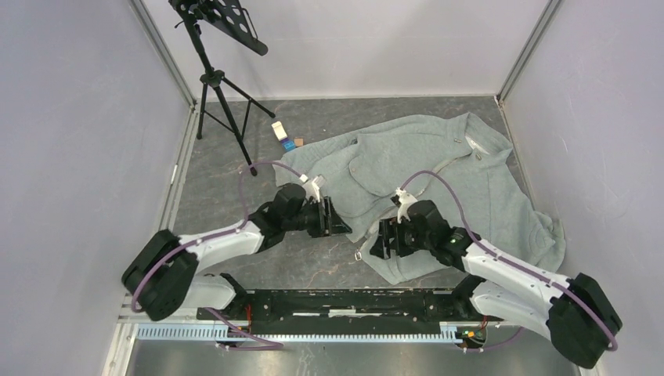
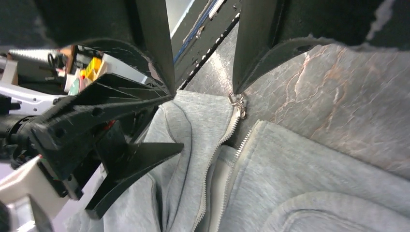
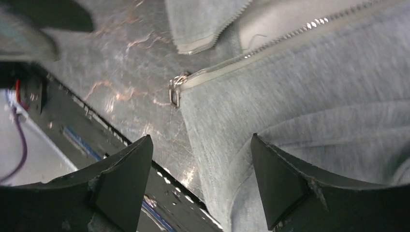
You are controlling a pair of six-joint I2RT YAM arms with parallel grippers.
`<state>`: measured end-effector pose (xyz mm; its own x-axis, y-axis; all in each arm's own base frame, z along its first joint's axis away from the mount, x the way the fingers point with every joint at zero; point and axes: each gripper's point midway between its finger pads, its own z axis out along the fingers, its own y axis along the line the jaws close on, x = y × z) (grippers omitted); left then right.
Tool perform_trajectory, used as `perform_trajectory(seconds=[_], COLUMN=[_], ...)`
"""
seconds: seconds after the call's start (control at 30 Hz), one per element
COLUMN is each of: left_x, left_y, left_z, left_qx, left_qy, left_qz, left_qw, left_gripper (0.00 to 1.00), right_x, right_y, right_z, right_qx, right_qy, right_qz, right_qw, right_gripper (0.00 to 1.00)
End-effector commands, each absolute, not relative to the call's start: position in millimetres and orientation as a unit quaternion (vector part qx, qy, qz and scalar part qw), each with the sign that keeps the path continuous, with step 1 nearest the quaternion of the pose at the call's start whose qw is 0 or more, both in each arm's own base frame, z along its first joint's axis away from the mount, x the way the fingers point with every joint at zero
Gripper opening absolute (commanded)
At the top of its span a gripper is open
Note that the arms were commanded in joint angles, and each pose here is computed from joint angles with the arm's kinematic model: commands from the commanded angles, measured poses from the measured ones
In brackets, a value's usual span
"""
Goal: Zip up the jacket
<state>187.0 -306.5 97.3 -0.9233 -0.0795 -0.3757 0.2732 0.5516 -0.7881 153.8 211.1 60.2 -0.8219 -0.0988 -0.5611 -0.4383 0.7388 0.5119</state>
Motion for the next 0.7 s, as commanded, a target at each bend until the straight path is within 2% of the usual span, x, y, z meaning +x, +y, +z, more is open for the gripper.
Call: perform_trajectory(seconds=[0.0,0.27,0.4,0.63,0.67], left_x=[201.5,198.8,189.5,177.8,175.2], left_y=[-290.7,-257.9,-254.5,-257.7,-257.8], left_z=[121.8,129.3,129.7,135.2,135.5], left_qx=[0.018,-0.01,-0.012,0.016,0.018], left_qy=[0.847,0.836,0.824,0.817,0.816], left_qz=[-0.461,-0.437,-0.458,-0.477,-0.481], left_qw=[0.266,0.331,0.333,0.323,0.32], left_gripper=[0.55,0.6,0.61,0.65,0.65], right_x=[182.1,171.3,174.5,176.1,175.1], right_y=[201.7,233.3,231.3,238.4,237.6], right_z=[68.0,60.1,63.1,55.8,52.8], right_qx=[0.044,0.099,0.124,0.164,0.167], right_qy=[0.931,0.951,0.961,0.963,0.965], right_qz=[0.232,0.207,0.138,0.104,0.092], right_qw=[0.277,0.206,0.206,0.186,0.18], right_gripper=[0.8,0.8,0.74,0.65,0.61])
